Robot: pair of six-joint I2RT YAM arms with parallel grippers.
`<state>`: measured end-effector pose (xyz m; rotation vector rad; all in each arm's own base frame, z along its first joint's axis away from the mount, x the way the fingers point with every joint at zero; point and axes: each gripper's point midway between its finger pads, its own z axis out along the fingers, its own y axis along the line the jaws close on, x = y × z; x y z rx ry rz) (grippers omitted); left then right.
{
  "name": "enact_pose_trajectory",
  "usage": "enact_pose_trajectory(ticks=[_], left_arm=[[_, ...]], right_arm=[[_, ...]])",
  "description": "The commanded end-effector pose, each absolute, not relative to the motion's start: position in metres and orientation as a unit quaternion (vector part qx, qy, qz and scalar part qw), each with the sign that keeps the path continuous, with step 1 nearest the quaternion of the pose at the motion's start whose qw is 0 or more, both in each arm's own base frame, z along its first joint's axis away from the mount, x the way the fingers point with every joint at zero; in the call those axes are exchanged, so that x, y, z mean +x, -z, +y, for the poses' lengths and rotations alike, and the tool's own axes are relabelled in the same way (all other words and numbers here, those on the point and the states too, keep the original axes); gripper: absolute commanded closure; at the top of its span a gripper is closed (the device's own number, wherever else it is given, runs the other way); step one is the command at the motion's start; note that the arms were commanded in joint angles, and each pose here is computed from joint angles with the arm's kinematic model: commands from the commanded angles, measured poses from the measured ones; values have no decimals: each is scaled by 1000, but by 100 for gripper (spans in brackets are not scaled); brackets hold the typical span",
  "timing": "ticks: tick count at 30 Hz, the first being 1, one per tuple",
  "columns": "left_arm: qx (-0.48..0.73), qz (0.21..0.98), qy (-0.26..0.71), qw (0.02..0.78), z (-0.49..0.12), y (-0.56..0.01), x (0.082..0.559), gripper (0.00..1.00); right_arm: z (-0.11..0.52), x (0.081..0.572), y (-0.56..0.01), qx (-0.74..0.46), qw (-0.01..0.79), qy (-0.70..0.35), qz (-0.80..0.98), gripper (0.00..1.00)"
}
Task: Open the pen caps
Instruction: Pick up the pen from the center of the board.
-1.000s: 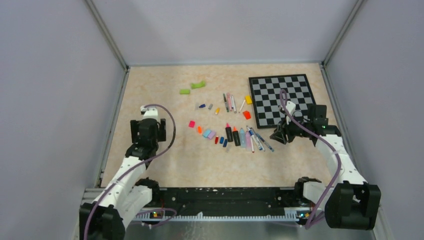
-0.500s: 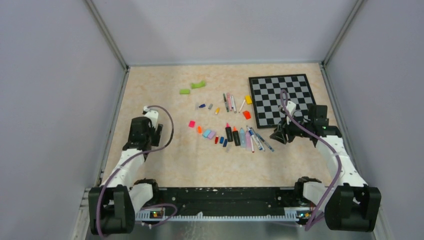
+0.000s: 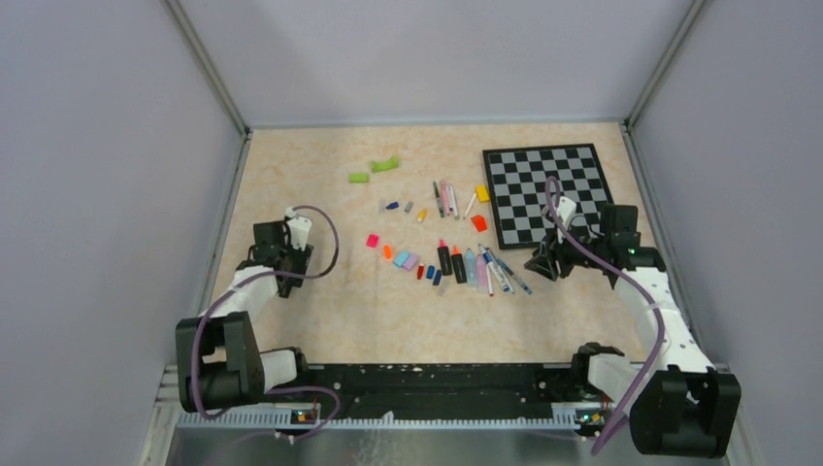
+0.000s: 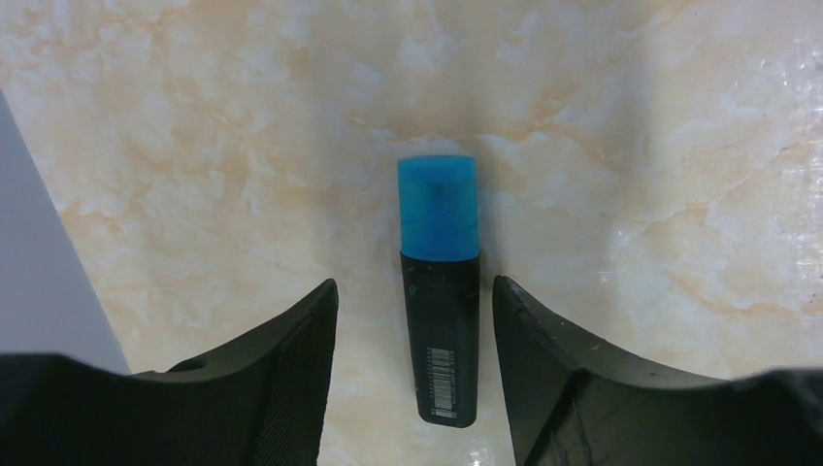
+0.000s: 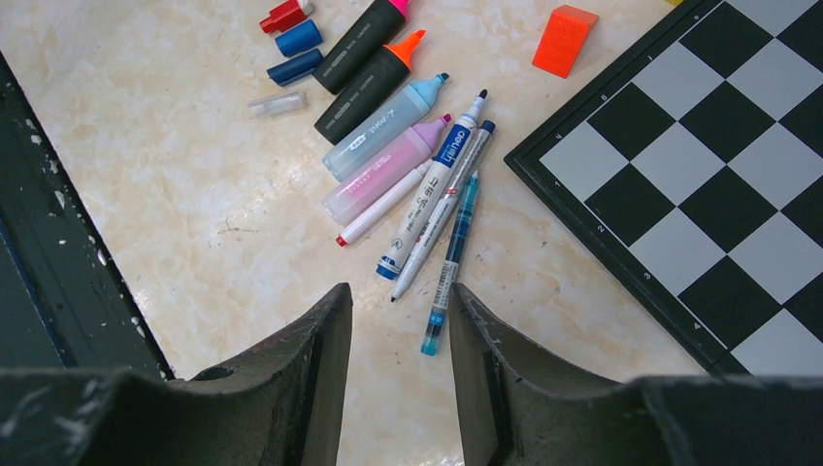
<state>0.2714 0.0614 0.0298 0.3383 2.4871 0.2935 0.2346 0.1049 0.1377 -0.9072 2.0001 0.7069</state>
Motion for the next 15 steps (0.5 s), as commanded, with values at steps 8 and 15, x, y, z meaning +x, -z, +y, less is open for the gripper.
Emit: enact_pose_trajectory(ticks=[8,15], left_arm=[[159,944,-51,283,50,-26,280,48],[162,950,-12,265,42,-15,278,63]], right_arm=[[105,239,-155,-379,435,-270,771,59],[105,239,-154,-378,434,-269,772,59]])
